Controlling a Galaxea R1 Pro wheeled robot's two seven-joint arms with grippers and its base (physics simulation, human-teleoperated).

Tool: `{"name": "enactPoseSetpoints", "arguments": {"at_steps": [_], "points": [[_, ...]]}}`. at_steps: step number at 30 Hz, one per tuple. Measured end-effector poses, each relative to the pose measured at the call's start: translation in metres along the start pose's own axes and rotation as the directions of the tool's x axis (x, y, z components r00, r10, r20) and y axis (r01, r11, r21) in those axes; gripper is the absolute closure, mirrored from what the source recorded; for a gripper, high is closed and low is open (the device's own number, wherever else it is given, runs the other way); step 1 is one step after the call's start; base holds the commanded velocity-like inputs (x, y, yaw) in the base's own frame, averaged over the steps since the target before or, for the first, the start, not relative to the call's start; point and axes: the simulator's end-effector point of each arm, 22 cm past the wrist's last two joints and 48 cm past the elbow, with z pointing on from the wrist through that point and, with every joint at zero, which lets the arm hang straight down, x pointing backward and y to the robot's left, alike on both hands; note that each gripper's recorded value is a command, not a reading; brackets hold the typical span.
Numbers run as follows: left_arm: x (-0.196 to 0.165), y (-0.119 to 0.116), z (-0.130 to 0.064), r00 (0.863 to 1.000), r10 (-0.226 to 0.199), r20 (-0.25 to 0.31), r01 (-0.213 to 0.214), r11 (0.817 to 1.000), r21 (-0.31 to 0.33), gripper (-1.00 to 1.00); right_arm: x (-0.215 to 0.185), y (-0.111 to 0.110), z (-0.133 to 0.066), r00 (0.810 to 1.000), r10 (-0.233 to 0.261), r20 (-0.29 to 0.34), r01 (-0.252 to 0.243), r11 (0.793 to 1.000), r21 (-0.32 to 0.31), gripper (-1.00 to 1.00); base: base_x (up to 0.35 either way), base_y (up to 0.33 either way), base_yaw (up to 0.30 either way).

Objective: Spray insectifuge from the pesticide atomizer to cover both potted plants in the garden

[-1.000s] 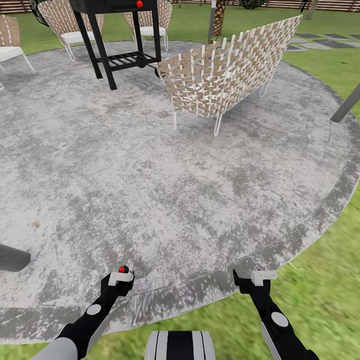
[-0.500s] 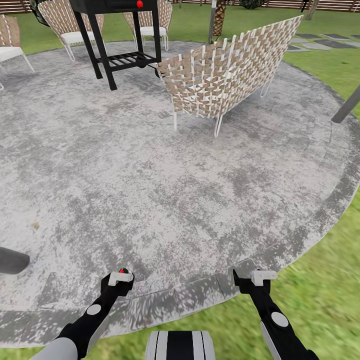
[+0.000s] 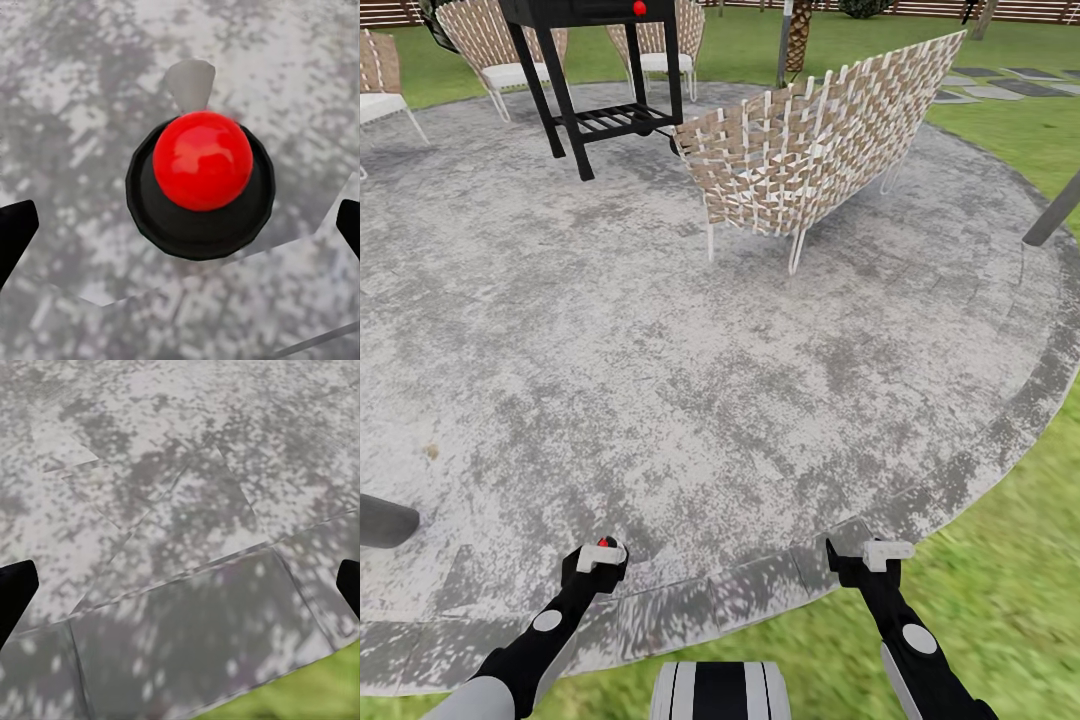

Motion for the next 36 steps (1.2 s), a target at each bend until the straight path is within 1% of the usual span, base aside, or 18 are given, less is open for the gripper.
{"name": "enactPoseSetpoints", "arguments": {"at_steps": [10, 16, 24, 36], "points": [[-0.0019, -0.0001, 0.0, 1.0, -0.001, 0.009, 0.001, 1.0, 0.0, -1.0, 0.0, 0.0, 0.0, 1.0, 0.0, 0.0, 0.0, 1.0, 0.0, -1.0, 0.0, 0.0, 0.0], [-0.0021, 0.0, -0.0001, 1.0, -0.001, 0.009, 0.001, 1.0, 0.0, -1.0, -0.0001, 0.0, -0.0001, 1.0, 0.0, 0.0, 0.0, 1.0, 0.0, -1.0, 0.092, 0.0, 0.0], [-0.002, 0.0001, 0.0, 1.0, -0.001, 0.009, 0.001, 1.0, 0.0, -1.0, 0.0001, 0.0, 0.0, 1.0, 0.0, 0.0, 0.0, 1.0, 0.0, -1.0, 0.012, 0.0, 0.0], [-0.0022, -0.0008, -0.0001, 1.0, 0.006, 0.01, -0.006, 1.0, 0.003, -1.0, 0.0001, 0.0, 0.0, 1.0, 0.0, 0.0, 0.0, 1.0, 0.0, -1.0, 0.0, 0.0, 0.0]]}}
